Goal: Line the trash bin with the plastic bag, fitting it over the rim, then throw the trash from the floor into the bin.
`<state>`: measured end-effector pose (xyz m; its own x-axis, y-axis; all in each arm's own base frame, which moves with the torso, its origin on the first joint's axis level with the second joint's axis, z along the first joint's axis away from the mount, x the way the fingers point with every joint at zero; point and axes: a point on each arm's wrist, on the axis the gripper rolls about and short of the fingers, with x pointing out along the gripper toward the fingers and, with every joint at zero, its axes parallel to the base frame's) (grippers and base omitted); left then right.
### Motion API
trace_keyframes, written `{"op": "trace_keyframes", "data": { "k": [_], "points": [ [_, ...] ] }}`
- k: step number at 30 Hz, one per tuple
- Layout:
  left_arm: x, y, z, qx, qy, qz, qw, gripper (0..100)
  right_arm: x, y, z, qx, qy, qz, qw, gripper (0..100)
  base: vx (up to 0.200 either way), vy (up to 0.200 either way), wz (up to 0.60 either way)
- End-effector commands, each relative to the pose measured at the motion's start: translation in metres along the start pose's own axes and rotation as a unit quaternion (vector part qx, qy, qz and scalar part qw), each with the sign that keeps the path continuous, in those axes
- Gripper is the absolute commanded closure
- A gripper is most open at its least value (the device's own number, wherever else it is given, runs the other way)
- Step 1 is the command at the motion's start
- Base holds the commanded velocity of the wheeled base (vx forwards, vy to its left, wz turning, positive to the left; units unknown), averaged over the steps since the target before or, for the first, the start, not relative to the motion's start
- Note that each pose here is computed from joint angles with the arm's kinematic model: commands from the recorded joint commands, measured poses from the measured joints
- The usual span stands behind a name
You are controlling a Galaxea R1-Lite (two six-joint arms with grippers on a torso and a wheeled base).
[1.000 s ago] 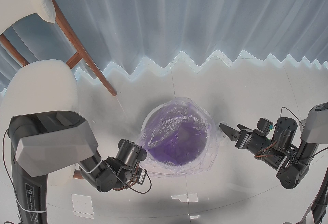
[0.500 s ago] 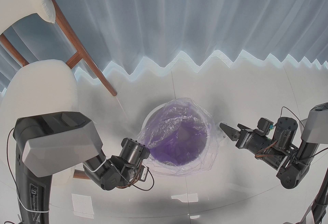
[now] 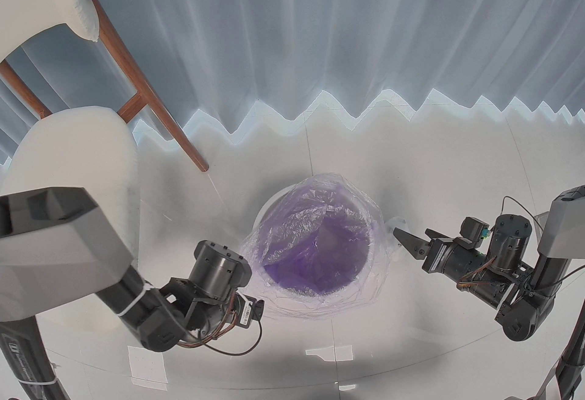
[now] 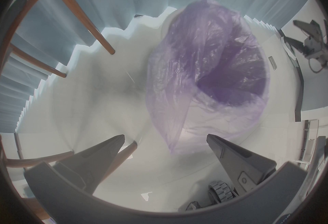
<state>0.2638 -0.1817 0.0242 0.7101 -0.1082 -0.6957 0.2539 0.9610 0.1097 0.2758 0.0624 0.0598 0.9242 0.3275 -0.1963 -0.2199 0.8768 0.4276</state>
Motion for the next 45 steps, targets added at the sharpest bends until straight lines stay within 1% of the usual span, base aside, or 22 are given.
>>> {"op": "trace_keyframes", "data": {
  "k": [1, 6, 7, 9, 11, 16, 17, 18, 20, 21, 22, 23, 26, 27, 28, 29, 32, 36, 39, 41, 42, 45],
  "points": [
    [-0.064, 0.013, -0.001, -0.006, -0.044, -0.029, 0.9986, 0, -0.01, -0.001, -0.003, 0.001, 0.009, -0.005, 0.9999, 0, 0.0, 0.0, 0.0],
    [-0.102, 0.029, 0.017, -0.039, -0.107, -0.068, 0.9911, 0, -0.014, 0.002, 0.0, -0.001, 0.002, -0.002, 1.0, 0, 0.0, 0.0, 0.0],
    [-0.102, 0.029, 0.017, -0.039, -0.107, -0.068, 0.9911, 0, -0.014, 0.002, 0.0, -0.001, 0.002, -0.002, 1.0, 0, -0.2, -0.2, 0.0],
    [-0.115, 0.036, 0.018, -0.044, -0.125, -0.085, 0.9875, 0, -0.015, 0.003, 0.002, -0.003, -0.001, -0.001, 1.0, 0, -0.2, -0.2, 0.0],
    [-0.124, 0.039, 0.014, -0.044, -0.13, -0.095, 0.986, 0, -0.016, 0.004, 0.004, -0.009, -0.005, 0.001, 0.9999, 0, -0.2, -0.2, 0.0],
    [-0.13, 0.041, 0.012, -0.045, -0.137, -0.098, 0.9846, 0, -0.019, 0.007, 0.009, -0.015, -0.017, 0.007, 0.9997, 0, -0.2, -0.2, 0.0],
    [-0.137, 0.042, 0.019, -0.052, -0.169, -0.103, 0.9788, 0, -0.023, 0.014, 0.02, -0.023, -0.039, 0.019, 0.9988, 0, 0.0, 0.0, 0.0],
    [-0.138, 0.042, 0.021, -0.054, -0.176, -0.104, 0.9775, 0, -0.024, 0.014, 0.021, -0.023, -0.041, 0.019, 0.9987, 0, 0.0, 0.0, 0.0],
    [-0.145, 0.043, 0.032, -0.066, -0.214, -0.112, 0.9682, 0, -0.027, 0.016, 0.024, -0.024, -0.049, 0.012, 0.9984, 0, 0.0, 0.0, 0.0],
    [-0.149, 0.043, 0.04, -0.076, -0.236, -0.118, 0.9615, 0, -0.028, 0.016, 0.025, -0.022, -0.055, 0.004, 0.9983, 0, 0.0, 0.0, 0.0],
    [-0.15, 0.045, 0.043, -0.083, -0.244, -0.122, 0.9584, 0, -0.029, 0.016, 0.025, -0.02, -0.056, -0.002, 0.9982, 0, 0.0, 0.0, 0.0],
    [-0.15, 0.046, 0.045, -0.087, -0.245, -0.124, 0.9575, 0, -0.03, 0.016, 0.025, -0.02, -0.058, -0.003, 0.9981, 0, 0.0, 0.0, 0.0],
    [-0.149, 0.055, 0.05, -0.128, -0.242, -0.178, 0.9452, 0, -0.035, 0.015, 0.021, -0.018, -0.049, -0.011, 0.9986, 0, 0.0, 0.0, 0.0],
    [-0.148, 0.057, 0.05, -0.138, -0.241, -0.176, 0.9444, 0, -0.036, 0.016, 0.02, -0.018, -0.047, -0.009, 0.9987, 0, 0.0, 0.0, 0.0],
    [-0.148, 0.057, 0.05, -0.138, -0.241, -0.176, 0.9444, 0, -0.036, 0.016, 0.02, -0.018, -0.047, -0.009, 0.9987, 0, 0.0, 0.0, 0.0],
    [-0.144, 0.066, 0.048, -0.148, -0.239, -0.159, 0.9465, 0, -0.039, 0.02, 0.016, -0.019, -0.04, -0.004, 0.999, 0, 0.0, 0.0, 0.0],
    [-0.144, 0.066, 0.046, -0.145, -0.237, -0.157, 0.9478, 0, -0.042, 0.024, 0.013, -0.021, -0.036, -0.003, 0.9991, 0, 0.0, 0.0, 0.0],
    [-0.143, 0.065, 0.052, -0.113, -0.25, -0.145, 0.9506, 0, -0.045, 0.038, 0.009, -0.025, -0.037, 0.008, 0.999, 0, 0.0, 0.0, 0.0],
    [-0.143, 0.065, 0.053, -0.105, -0.252, -0.142, 0.9515, 0, -0.046, 0.044, 0.007, -0.027, -0.038, 0.008, 0.9989, 0, 0.0, 0.0, 0.0],
    [-0.142, 0.067, 0.053, -0.104, -0.252, -0.138, 0.9522, 0, -0.047, 0.046, 0.007, -0.027, -0.038, 0.01, 0.9988, 0, 0.0, 0.0, 0.0],
    [-0.141, 0.068, 0.052, -0.098, -0.246, -0.135, 0.9547, 0, -0.048, 0.047, 0.007, -0.027, -0.038, 0.01, 0.9989, 0, 0.0, 0.0, 0.0],
    [-0.14, 0.069, 0.05, -0.078, -0.246, -0.128, 0.9577, 0, -0.053, 0.047, 0.004, -0.028, -0.032, 0.008, 0.999, 0, 0.2, 0.0, 0.0]
  ]
}}
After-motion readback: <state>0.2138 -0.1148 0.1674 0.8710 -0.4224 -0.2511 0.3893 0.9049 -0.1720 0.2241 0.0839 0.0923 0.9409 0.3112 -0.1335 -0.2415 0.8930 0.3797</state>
